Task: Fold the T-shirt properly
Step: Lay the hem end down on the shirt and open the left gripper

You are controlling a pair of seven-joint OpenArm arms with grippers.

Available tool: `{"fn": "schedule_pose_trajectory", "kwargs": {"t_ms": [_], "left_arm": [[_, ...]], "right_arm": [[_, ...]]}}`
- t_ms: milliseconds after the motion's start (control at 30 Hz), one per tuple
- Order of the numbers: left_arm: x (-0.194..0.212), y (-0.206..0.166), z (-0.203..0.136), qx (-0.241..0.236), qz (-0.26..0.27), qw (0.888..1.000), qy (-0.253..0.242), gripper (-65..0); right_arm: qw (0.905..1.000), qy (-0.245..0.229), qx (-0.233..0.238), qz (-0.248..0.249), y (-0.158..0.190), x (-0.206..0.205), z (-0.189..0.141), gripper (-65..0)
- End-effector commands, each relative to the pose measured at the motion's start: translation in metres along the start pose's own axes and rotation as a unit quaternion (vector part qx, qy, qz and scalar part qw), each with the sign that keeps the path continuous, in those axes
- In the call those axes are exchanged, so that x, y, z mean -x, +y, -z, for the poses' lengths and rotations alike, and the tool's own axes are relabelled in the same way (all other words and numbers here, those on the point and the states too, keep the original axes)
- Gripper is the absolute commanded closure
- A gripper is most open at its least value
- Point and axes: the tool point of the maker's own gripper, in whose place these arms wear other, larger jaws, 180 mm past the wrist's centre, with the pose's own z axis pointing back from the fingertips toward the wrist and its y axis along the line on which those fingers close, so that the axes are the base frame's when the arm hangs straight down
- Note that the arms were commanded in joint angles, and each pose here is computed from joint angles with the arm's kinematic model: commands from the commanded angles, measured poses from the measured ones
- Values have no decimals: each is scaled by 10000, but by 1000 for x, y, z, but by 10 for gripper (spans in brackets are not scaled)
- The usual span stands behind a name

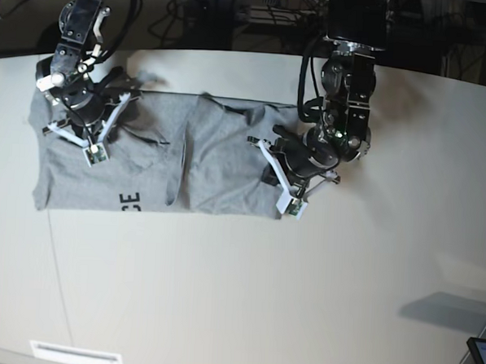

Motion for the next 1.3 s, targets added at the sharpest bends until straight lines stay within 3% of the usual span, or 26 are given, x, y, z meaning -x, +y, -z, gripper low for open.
{"fn": "schedule_pose_trajectory", "kwargs": {"t_ms": [0, 200, 533, 667, 867, 1100, 1267], "left_arm": [[-9, 6, -2, -124, 113, 9997, -151, 0], [4, 25, -7, -658, 522, 9964, 71, 0], [-52, 25, -43, -927, 861, 9890, -767, 0], [-56, 13, -49, -843, 887, 9884, -898, 0], [-36, -33, -34, -271, 1042, 9919, -672, 0], [8, -16, -14, -312, 1003, 9945, 1, 0], [24, 6, -13, -442, 1139, 9925, 71, 0]], "right_arm": [[9994, 346, 0, -96, 2, 15, -1, -10], [9995, 291, 39, -112, 0, 11, -3, -10], [9992, -52, 315, -257, -12, -13, -21, -10], [9988, -125, 376, -287, -15, -18, -24, -10], [9986, -203, 255, -416, -5, -26, -22, -13], [9954, -565, 168, -751, 11, -55, -31, -13], [9941, -622, -38, -887, 28, -59, -31, -13]]}}
